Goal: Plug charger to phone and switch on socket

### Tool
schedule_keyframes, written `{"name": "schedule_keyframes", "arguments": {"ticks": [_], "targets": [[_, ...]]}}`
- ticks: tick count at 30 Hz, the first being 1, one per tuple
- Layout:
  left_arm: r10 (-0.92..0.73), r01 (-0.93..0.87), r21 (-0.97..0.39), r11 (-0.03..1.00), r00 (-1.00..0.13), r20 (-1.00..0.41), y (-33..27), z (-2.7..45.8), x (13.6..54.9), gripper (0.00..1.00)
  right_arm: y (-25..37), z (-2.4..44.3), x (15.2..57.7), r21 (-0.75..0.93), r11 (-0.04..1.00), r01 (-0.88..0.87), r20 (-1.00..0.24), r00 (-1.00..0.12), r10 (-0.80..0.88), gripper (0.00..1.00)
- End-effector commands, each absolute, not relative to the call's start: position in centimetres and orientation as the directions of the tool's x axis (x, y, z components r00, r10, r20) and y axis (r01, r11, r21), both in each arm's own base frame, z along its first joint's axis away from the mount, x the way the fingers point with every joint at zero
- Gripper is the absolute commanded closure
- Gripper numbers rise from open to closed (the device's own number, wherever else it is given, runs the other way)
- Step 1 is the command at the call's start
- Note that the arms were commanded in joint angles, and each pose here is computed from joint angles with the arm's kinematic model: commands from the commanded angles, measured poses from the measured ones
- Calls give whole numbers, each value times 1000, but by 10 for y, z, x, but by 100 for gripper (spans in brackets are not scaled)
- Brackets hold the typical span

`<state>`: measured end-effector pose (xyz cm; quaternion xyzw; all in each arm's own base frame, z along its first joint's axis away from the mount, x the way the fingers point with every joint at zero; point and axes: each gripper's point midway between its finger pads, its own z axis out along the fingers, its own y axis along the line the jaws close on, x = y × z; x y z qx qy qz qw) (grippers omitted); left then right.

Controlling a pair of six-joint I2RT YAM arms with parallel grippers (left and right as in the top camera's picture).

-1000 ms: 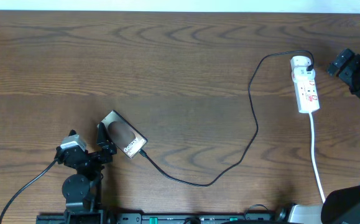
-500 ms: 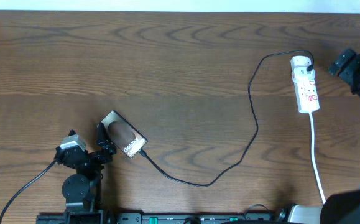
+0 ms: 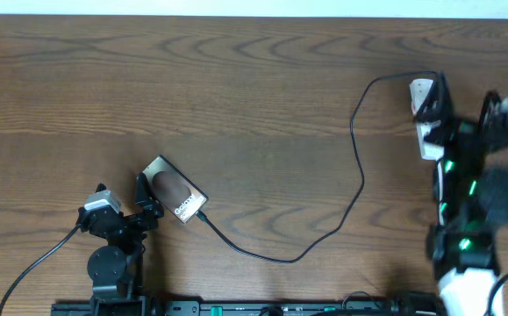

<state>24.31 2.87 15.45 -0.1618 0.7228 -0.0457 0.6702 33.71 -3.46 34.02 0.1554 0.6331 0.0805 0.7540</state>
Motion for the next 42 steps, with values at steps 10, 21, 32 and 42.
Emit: {"name": "schedule_keyframes", "arguments": {"ticks": [10, 21, 32, 42], "targets": [[-293, -219, -268, 938, -90, -952, 35, 138, 241, 16, -36, 277, 263, 364, 929, 68, -882, 347, 320, 1], [-293, -219, -268, 938, -90, -952, 35, 138, 241, 16, -40, 231, 242, 366, 922, 125, -904, 281, 321, 1], [-293, -219, -268, 938, -90, -952, 35, 138, 241, 16, -38, 181, 243, 342, 921, 188, -939, 94, 330, 1], [-293, -219, -268, 938, -90, -952, 35, 138, 241, 16, -32, 159, 244, 329, 926, 184, -942, -1, 335, 1]]}}
